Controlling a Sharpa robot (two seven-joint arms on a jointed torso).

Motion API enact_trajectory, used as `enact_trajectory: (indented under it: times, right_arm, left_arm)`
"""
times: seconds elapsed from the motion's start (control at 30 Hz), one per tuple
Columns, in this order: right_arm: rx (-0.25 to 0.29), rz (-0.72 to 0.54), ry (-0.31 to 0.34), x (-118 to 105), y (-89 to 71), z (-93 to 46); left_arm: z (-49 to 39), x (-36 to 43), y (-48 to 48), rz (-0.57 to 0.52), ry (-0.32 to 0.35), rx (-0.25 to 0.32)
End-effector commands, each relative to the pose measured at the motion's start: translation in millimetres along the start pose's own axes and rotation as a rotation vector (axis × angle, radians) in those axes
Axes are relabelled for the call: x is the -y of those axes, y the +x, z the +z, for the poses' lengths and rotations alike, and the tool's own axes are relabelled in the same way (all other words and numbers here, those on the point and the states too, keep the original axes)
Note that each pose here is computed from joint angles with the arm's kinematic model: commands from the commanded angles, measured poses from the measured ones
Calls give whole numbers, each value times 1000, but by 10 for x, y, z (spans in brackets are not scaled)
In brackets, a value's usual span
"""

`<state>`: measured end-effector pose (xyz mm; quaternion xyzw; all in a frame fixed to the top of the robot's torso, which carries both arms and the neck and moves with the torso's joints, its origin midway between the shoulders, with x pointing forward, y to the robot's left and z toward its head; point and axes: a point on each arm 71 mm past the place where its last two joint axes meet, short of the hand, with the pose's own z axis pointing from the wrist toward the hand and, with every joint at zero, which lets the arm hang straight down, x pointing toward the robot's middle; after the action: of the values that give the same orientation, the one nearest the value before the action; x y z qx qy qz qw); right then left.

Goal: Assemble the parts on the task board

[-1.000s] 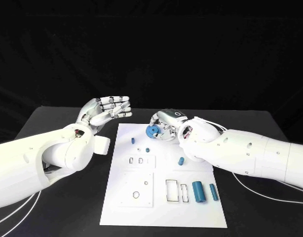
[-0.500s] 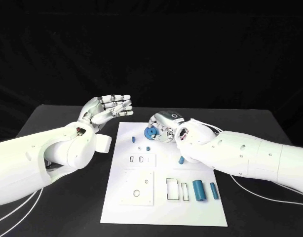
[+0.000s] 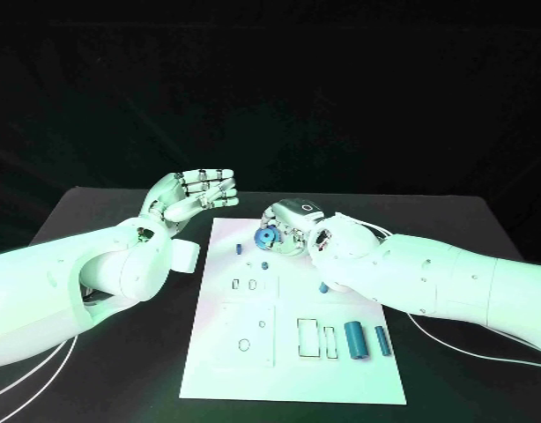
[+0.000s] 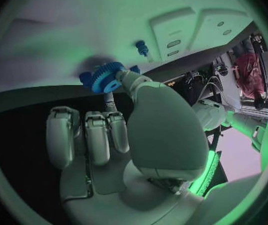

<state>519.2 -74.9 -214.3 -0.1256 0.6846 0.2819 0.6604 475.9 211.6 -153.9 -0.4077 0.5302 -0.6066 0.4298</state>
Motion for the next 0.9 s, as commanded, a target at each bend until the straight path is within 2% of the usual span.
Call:
enact_trajectory:
  times: [0.03,0.33,0.77,0.9]
  right_arm:
    - [-41,-20,7,34,85,-19]
    - [-60,-21,13,60,114,-42]
    - [-41,-12,15,85,105,-52]
    - [-50,-1,17,87,113,-48]
  left_arm:
    - [6,15,26,-5,9,-20]
    - [5,13,18,-4,7,-18]
    - [6,11,11,-3,5,-17]
    - [6,10,11,-3,5,-17]
